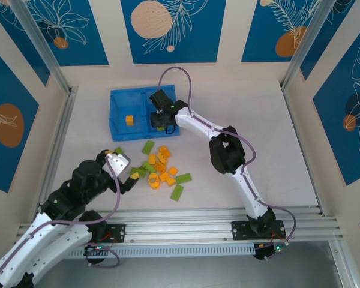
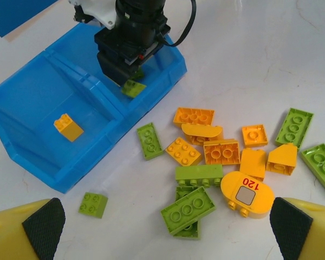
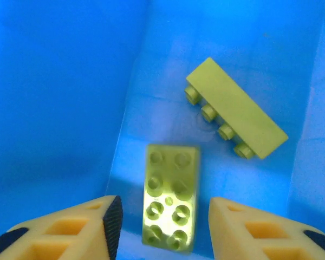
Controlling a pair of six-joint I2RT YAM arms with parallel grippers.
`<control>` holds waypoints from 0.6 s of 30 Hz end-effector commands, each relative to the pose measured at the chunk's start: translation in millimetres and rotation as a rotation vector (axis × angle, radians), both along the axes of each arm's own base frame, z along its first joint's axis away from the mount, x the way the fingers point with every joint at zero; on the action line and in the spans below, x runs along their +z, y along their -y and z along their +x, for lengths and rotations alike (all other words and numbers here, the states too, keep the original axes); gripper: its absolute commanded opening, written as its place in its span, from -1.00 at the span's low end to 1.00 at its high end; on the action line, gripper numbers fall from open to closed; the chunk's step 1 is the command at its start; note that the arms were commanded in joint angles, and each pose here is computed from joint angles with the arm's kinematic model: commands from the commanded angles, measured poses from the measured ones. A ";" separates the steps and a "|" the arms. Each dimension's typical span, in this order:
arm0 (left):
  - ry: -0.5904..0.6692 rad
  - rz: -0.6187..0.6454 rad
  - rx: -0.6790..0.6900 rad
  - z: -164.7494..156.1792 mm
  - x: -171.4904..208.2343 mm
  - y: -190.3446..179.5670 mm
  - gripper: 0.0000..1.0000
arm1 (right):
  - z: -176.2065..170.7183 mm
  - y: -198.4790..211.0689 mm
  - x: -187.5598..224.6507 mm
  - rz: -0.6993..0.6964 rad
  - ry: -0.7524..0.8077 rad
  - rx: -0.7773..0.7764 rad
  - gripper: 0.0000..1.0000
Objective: Sort the legos into containers by color
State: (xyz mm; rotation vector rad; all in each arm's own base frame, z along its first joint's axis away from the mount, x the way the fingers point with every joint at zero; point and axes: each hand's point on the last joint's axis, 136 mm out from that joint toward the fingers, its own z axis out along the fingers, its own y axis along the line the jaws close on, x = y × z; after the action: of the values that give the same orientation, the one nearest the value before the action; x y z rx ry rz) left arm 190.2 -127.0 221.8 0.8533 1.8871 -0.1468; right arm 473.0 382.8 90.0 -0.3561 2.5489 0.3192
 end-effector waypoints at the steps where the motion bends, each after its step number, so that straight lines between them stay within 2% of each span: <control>1: -0.015 0.005 0.038 3.2 -2.3 -3.5 1.00 | -0.9 -6.8 42.8 0.067 0.034 -0.003 -0.01; 5: -0.016 -0.027 0.118 11.3 7.3 -9.6 1.00 | -10.6 -1.7 85.6 0.107 0.068 0.012 0.00; 8: -0.050 -0.163 0.232 20.8 26.1 -10.9 1.00 | -32.3 7.4 126.3 0.158 0.101 0.039 -0.01; 11: -0.168 -0.307 0.398 32.6 28.9 -11.3 1.00 | -67.0 24.6 162.7 0.221 0.136 0.076 0.01; 14: -0.309 -0.392 0.515 43.5 17.7 -0.8 0.99 | -109.2 48.6 189.3 0.285 0.164 0.118 0.06; 18: -0.486 -0.458 0.617 62.0 -9.0 27.9 0.82 | -165.5 84.8 198.7 0.339 0.152 0.139 0.15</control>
State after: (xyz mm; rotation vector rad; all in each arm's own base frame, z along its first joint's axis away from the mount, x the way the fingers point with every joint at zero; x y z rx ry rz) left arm 246.9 -141.4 228.9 0.1290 2.2458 -0.3121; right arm 338.8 305.2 296.1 -0.3738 2.2571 0.6572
